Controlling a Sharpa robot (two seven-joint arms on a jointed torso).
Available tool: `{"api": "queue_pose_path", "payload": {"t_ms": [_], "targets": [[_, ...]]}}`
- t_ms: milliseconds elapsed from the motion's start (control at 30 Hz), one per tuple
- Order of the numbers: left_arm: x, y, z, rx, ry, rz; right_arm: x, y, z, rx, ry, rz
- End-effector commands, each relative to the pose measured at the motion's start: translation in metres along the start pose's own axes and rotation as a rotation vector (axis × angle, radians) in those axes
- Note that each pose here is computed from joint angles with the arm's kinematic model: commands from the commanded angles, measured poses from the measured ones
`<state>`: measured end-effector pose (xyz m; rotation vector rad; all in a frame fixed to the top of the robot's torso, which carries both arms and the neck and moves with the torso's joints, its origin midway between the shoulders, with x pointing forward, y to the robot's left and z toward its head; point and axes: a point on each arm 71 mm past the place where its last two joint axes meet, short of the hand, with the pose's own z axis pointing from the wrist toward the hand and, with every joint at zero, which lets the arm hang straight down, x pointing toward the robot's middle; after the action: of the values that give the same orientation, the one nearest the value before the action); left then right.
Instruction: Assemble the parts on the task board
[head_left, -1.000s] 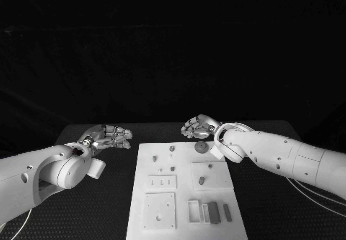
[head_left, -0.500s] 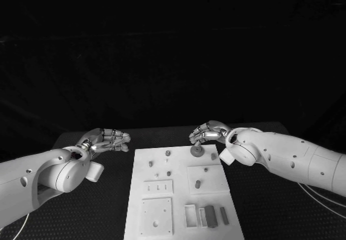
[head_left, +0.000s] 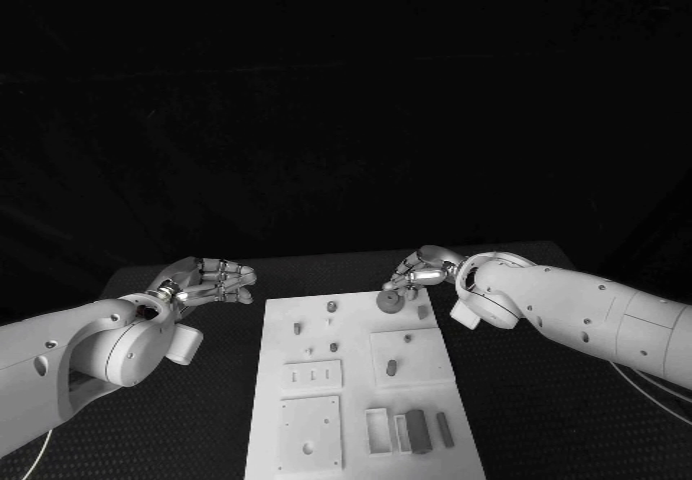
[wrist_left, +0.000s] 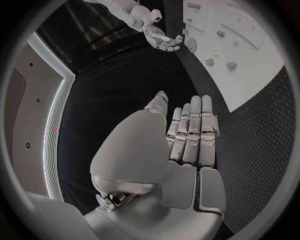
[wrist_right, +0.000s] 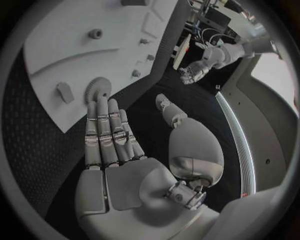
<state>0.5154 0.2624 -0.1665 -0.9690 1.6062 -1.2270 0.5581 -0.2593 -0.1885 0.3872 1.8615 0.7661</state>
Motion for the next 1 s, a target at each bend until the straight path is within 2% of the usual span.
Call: {"api": "queue_pose_path", "payload": {"t_ms": [33,133,233,333,433,533,833,1000], "targets": [[0.0031,-0.0018,0.0008,0.011,0.022,-0.001,-0.003,0.006,0.001,-0.05,-0.063,-0.359],[0.0035,-0.0018,0.0011,0.011,0.024,-0.001,-0.002,0.012,0.001,-0.082,-0.095,-0.476],[0.0035,-0.0017,0.0013,0.011,0.025,-0.001,-0.003,0.016,0.001,-0.105,-0.121,-0.521],[0.0033,-0.0016,0.0015,0.011,0.025,-0.001,-0.004,0.024,0.001,-0.147,-0.192,-0.595],[0.0032,-0.0015,0.0015,0.01,0.025,-0.001,-0.003,0.027,0.002,-0.163,-0.206,-0.643],[0.0032,-0.0015,0.0016,0.01,0.025,-0.001,0.001,0.028,0.005,-0.131,-0.175,-0.666],[0.0046,-0.0019,0.002,0.01,0.029,-0.002,0.018,0.041,0.018,-0.157,-0.116,-0.774],[0.0051,-0.0019,0.0018,0.01,0.031,-0.002,0.024,0.038,0.022,-0.137,-0.071,-0.82]]}}
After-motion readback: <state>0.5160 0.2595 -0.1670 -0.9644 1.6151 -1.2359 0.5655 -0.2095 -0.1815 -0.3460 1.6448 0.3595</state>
